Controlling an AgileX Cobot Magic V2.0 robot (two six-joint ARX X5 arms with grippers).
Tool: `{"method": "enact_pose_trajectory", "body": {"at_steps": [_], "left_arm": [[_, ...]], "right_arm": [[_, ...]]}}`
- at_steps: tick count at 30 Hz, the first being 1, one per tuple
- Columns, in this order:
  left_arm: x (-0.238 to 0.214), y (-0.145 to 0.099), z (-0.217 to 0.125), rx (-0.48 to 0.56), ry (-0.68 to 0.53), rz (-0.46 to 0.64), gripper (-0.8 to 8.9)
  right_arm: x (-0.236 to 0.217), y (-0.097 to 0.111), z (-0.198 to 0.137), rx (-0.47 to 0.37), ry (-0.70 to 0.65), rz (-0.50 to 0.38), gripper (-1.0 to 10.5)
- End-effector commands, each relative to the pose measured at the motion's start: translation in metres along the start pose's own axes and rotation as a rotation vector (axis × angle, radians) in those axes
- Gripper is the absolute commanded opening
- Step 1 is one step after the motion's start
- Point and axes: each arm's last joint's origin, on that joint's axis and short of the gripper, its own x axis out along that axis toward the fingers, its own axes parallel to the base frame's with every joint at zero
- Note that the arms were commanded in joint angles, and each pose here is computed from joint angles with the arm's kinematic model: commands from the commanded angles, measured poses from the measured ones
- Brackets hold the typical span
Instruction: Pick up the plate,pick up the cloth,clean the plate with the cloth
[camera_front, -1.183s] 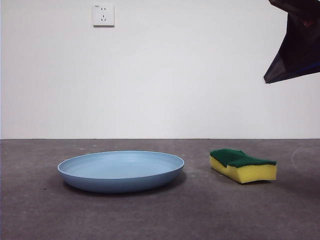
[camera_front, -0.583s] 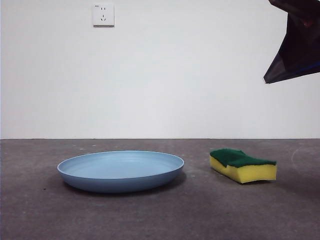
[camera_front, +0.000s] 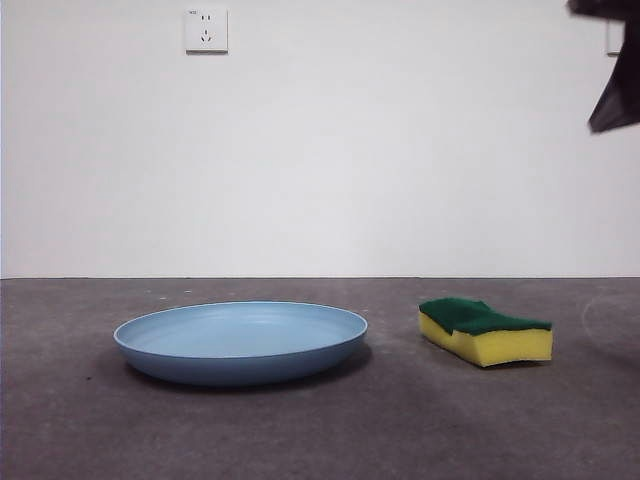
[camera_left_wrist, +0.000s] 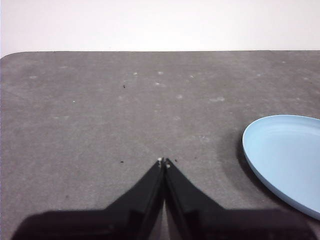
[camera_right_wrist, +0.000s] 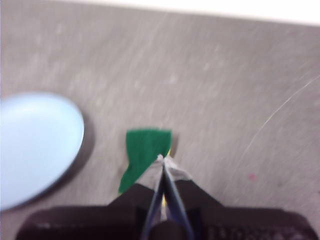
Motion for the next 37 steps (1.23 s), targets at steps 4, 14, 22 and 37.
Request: {"method": "enact_pose_trajectory", "body": {"at_steps": [4, 14, 22, 37], "left_arm": [[0.001, 0.000, -0.004, -0.003, 0.009, -0.002, -0.03], [0.001, 0.000, -0.004, -0.003, 0.009, -0.002, -0.03], [0.001, 0.000, -0.004, -0.003, 0.009, -0.002, -0.03], [0.001, 0.000, -0.004, -0.003, 0.009, -0.002, -0.03]], "right_arm": [[-0.026, -0.040, 0.008, 0.176, -0.165, -0.214, 0.0], [-0.033, -0.061, -0.044, 0.266, -0.302, -0.241, 0.0], [-0.016, -0.056, -0.086, 0.261, -0.310, -0.130, 0.0], [-0.007, -0.053, -0.110, 0.248, -0.200, -0.062, 0.0]]}}
